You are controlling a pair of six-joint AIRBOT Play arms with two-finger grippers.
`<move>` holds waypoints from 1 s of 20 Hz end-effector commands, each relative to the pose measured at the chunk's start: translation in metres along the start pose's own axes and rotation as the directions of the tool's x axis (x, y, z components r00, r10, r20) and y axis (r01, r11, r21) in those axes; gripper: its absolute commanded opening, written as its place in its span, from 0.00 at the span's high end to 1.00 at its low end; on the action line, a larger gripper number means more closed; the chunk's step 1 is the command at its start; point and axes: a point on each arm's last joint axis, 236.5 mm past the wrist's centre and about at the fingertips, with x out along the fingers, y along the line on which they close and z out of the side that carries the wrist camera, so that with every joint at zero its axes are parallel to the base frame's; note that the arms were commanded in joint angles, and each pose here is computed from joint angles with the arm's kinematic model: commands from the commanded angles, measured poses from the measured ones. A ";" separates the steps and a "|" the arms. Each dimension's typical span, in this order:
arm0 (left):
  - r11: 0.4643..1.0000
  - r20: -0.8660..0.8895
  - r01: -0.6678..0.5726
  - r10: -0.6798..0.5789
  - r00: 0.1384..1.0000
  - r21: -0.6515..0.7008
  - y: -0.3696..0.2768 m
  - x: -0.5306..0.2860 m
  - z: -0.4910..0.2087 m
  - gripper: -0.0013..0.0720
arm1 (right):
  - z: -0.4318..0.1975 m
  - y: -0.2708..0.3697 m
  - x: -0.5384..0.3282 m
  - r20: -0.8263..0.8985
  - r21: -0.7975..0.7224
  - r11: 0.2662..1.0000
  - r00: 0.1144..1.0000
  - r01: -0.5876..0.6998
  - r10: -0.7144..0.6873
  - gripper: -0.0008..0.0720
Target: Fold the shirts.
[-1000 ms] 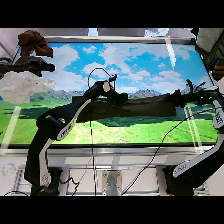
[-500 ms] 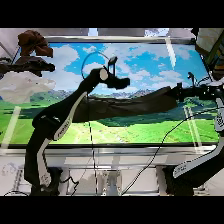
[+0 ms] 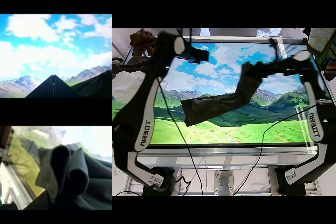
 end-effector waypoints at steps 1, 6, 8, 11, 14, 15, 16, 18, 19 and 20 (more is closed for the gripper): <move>0.984 -0.036 -0.180 0.180 0.983 0.018 0.070 -0.040 -0.005 0.97 | -0.023 0.068 0.104 -0.062 -0.118 0.992 0.998 -0.034 0.027 0.96; 0.977 -0.055 -0.211 0.211 0.976 0.008 0.092 -0.047 -0.009 0.97 | -0.154 0.100 0.246 -0.351 -0.027 0.982 0.922 -0.184 0.163 0.95; 0.977 -0.063 -0.210 0.211 0.976 0.022 0.092 -0.048 -0.011 0.97 | -0.170 0.097 0.275 -0.340 -0.058 0.985 0.931 -0.161 0.132 0.47; 0.977 -0.088 -0.212 0.214 0.973 0.033 0.093 -0.048 -0.017 0.97 | -0.138 0.064 0.255 -0.312 -0.185 0.981 0.950 -0.061 0.000 0.44; 0.977 -0.109 -0.209 0.212 0.971 0.034 0.092 -0.044 -0.023 0.97 | -0.068 -0.034 0.169 -0.234 -0.238 0.935 0.919 0.262 -0.317 0.44; 0.979 -0.119 -0.199 0.202 0.972 0.032 0.090 -0.041 -0.026 0.97 | -0.049 -0.063 0.136 -0.202 -0.223 0.912 0.899 0.343 -0.388 0.44; 0.981 -0.126 -0.193 0.195 0.973 0.031 0.088 -0.040 -0.029 0.97 | -0.038 -0.088 0.104 -0.195 -0.176 0.904 0.887 0.389 -0.420 0.44; 0.983 -0.128 -0.182 0.182 0.975 0.019 0.085 -0.038 -0.030 0.97 | -0.049 -0.128 0.057 -0.272 -0.064 0.908 0.868 0.415 -0.416 0.39; 0.985 -0.124 -0.174 0.174 0.977 0.015 0.083 -0.037 -0.029 0.97 | -0.062 -0.144 0.041 -0.328 -0.015 0.908 0.855 0.420 -0.401 0.39; 0.987 -0.116 -0.163 0.163 0.980 0.006 0.080 -0.037 -0.027 0.97 | -0.076 -0.154 0.030 -0.380 0.047 0.913 0.853 0.404 -0.358 0.39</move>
